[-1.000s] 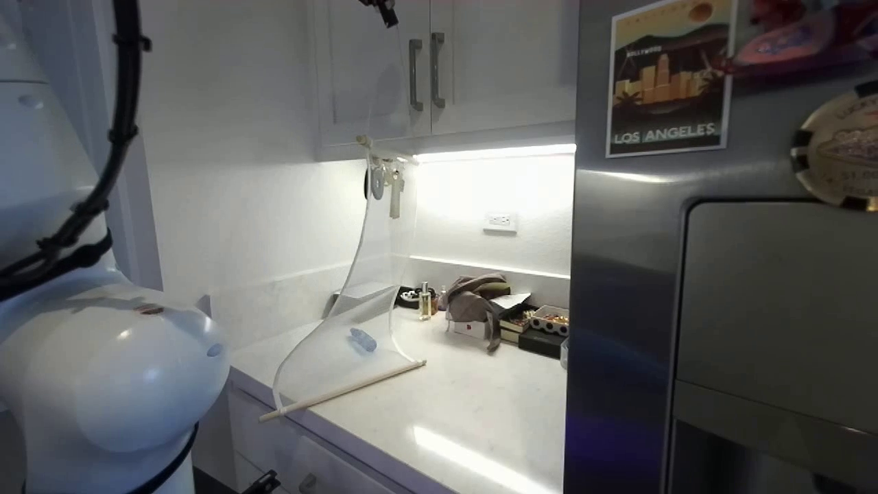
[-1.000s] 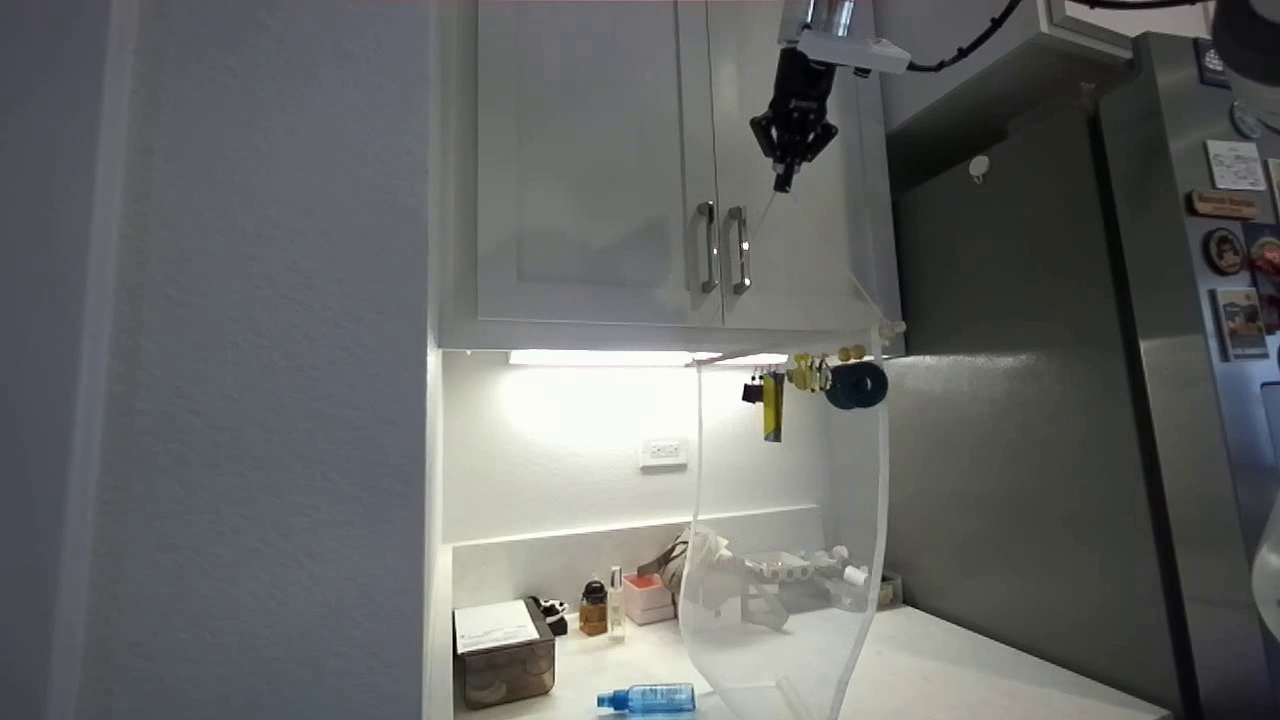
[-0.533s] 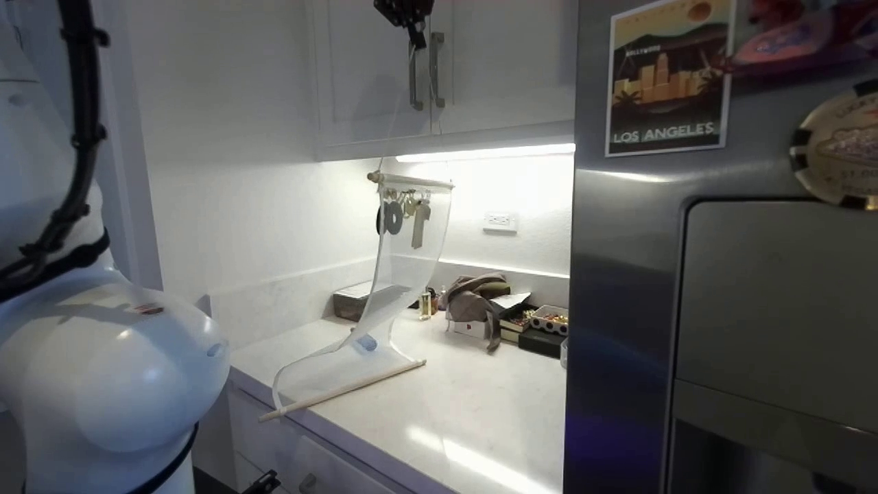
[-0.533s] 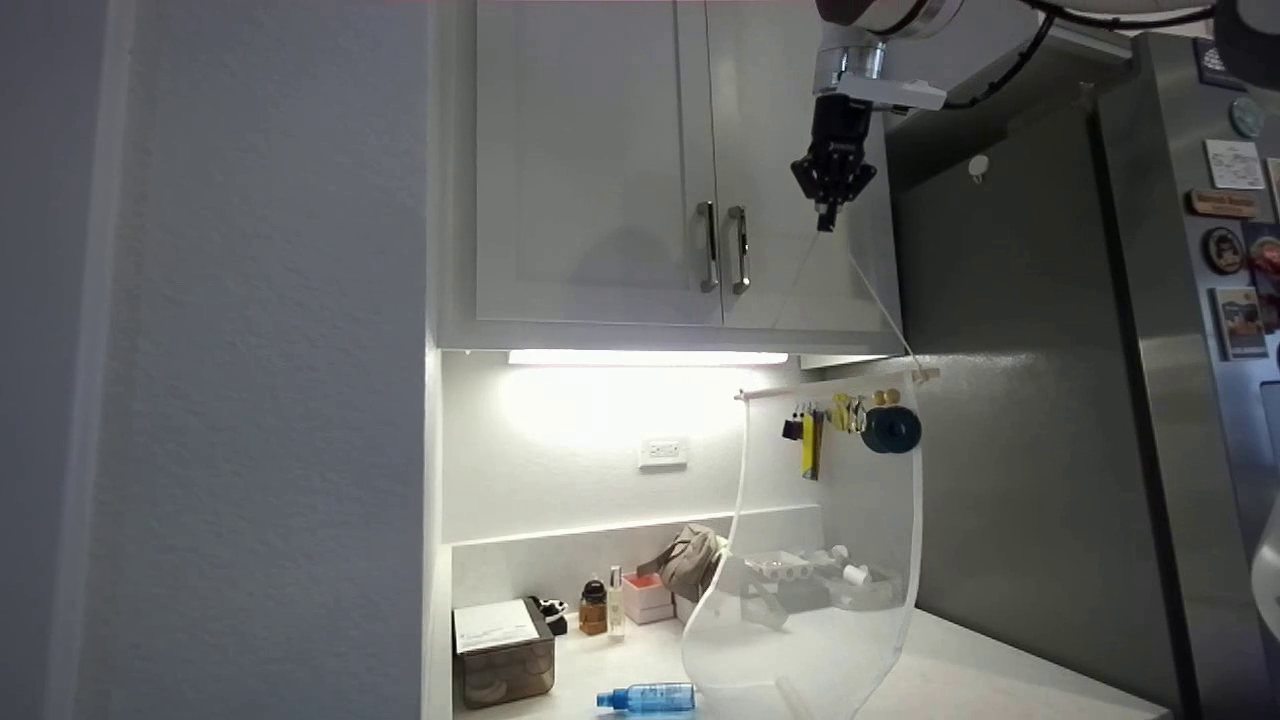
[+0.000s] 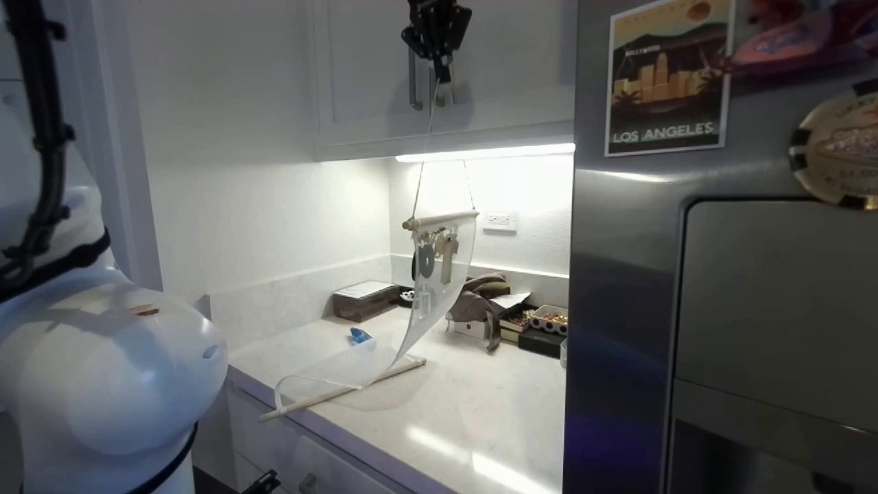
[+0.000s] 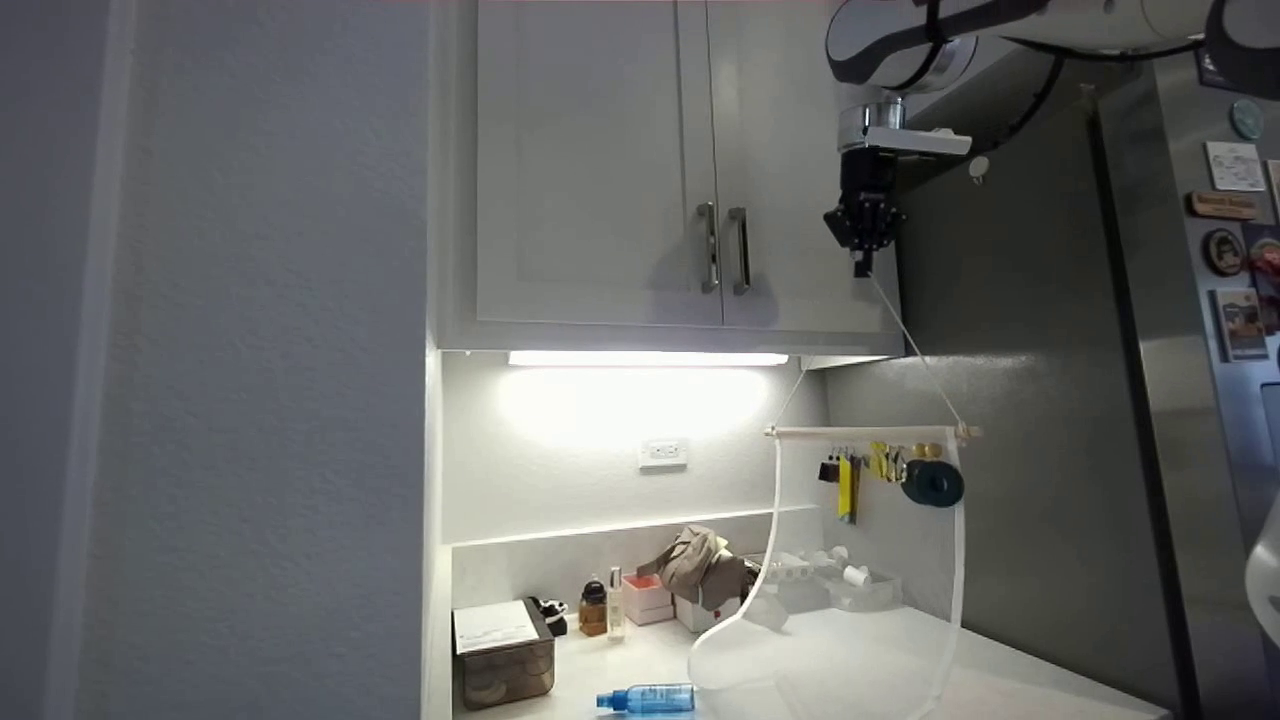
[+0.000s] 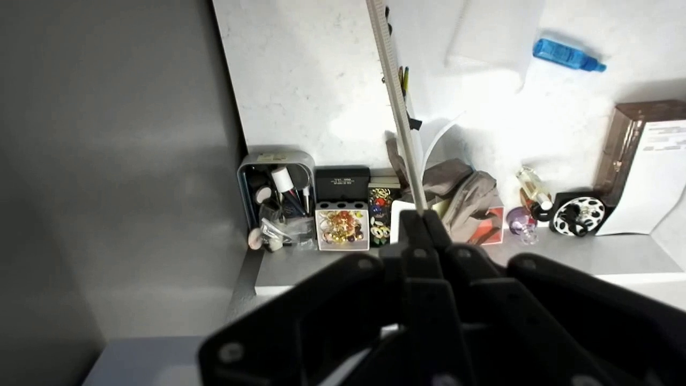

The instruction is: Take down the white flag from the hanger

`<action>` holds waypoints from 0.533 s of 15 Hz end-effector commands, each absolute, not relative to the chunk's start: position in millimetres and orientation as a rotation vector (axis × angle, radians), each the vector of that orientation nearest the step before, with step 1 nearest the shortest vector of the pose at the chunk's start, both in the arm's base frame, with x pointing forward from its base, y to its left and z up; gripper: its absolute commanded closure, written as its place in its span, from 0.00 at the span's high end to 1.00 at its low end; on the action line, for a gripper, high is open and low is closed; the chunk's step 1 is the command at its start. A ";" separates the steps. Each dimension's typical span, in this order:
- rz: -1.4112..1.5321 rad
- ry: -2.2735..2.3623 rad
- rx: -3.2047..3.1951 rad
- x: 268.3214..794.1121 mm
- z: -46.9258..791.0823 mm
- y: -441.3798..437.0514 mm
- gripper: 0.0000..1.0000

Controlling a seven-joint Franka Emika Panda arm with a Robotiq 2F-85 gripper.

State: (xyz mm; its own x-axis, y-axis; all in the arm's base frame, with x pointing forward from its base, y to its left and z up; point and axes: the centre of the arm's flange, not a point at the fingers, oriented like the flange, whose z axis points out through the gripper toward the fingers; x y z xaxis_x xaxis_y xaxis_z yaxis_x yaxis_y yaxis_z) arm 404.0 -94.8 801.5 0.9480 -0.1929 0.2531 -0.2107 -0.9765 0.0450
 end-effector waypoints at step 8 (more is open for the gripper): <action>0.169 -0.317 3.092 386.9 737.0 -149.2 0.00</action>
